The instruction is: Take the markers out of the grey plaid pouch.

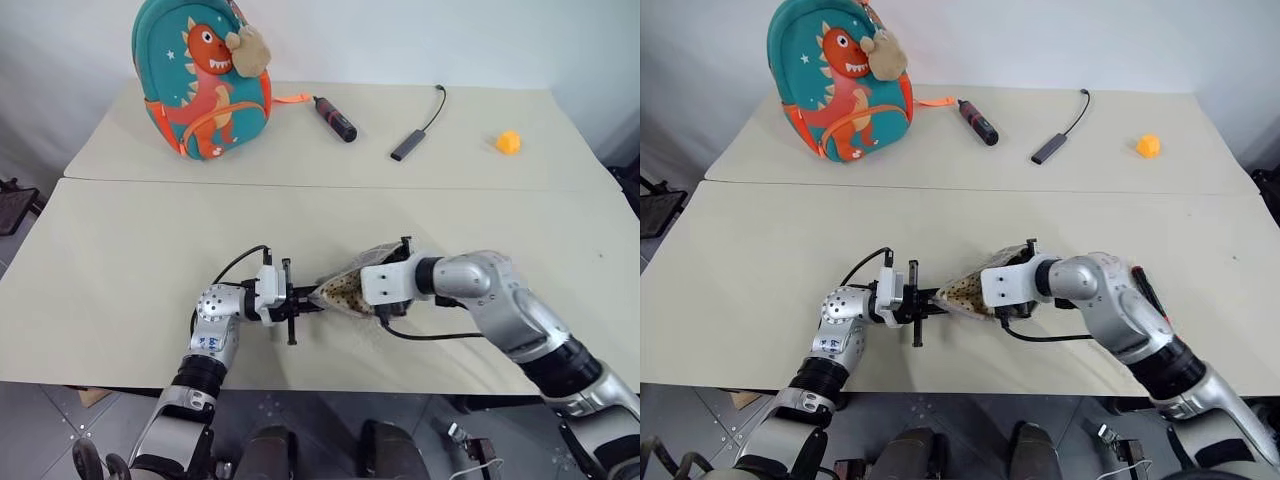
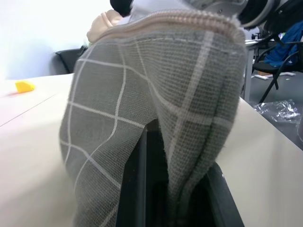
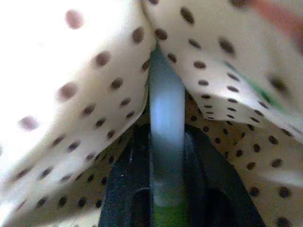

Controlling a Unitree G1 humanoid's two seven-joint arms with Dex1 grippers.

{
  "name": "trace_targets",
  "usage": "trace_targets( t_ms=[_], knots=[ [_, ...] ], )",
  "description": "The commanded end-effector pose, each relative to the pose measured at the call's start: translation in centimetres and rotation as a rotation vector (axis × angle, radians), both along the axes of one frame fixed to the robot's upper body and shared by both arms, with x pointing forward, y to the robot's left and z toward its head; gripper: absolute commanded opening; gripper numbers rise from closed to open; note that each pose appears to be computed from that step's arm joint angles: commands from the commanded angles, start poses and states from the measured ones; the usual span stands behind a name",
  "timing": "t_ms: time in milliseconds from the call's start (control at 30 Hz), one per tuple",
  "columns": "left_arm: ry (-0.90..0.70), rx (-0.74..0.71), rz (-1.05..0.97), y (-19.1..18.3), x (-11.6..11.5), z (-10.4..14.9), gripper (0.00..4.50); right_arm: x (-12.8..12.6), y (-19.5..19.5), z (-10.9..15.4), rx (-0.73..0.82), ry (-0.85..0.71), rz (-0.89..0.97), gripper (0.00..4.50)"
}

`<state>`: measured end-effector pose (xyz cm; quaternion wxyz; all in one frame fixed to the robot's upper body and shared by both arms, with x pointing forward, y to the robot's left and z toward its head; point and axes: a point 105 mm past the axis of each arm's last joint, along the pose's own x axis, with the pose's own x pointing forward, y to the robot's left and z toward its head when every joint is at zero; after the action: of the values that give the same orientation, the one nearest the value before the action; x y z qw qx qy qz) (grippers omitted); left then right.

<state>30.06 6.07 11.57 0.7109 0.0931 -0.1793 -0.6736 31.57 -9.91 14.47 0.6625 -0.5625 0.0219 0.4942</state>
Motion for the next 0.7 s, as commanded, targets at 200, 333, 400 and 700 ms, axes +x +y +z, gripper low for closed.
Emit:
trace_targets(
  t_ms=[200, 333, 400, 700],
  knots=[
    [-0.049, 0.005, -0.013, 0.7, -0.1, 0.6, 0.0, -2.4, -2.4, 3.4, 0.176, 0.034, 0.118, 0.48],
    [-0.051, 0.019, -0.034, 0.8, -0.4, 0.6, 0.0, -3.2, -3.4, 4.4, 0.256, 0.076, 0.144, 0.48],
    [-0.049, 0.022, -0.048, 0.8, -0.5, 0.6, 0.0, -4.2, -3.4, 5.5, 0.357, 0.138, 0.177, 0.48],
    [0.096, 0.056, -0.143, 0.8, -1.1, -0.3, 0.0, -9.0, -2.0, 12.0, 0.865, 0.474, 0.345, 0.48]
  ],
)
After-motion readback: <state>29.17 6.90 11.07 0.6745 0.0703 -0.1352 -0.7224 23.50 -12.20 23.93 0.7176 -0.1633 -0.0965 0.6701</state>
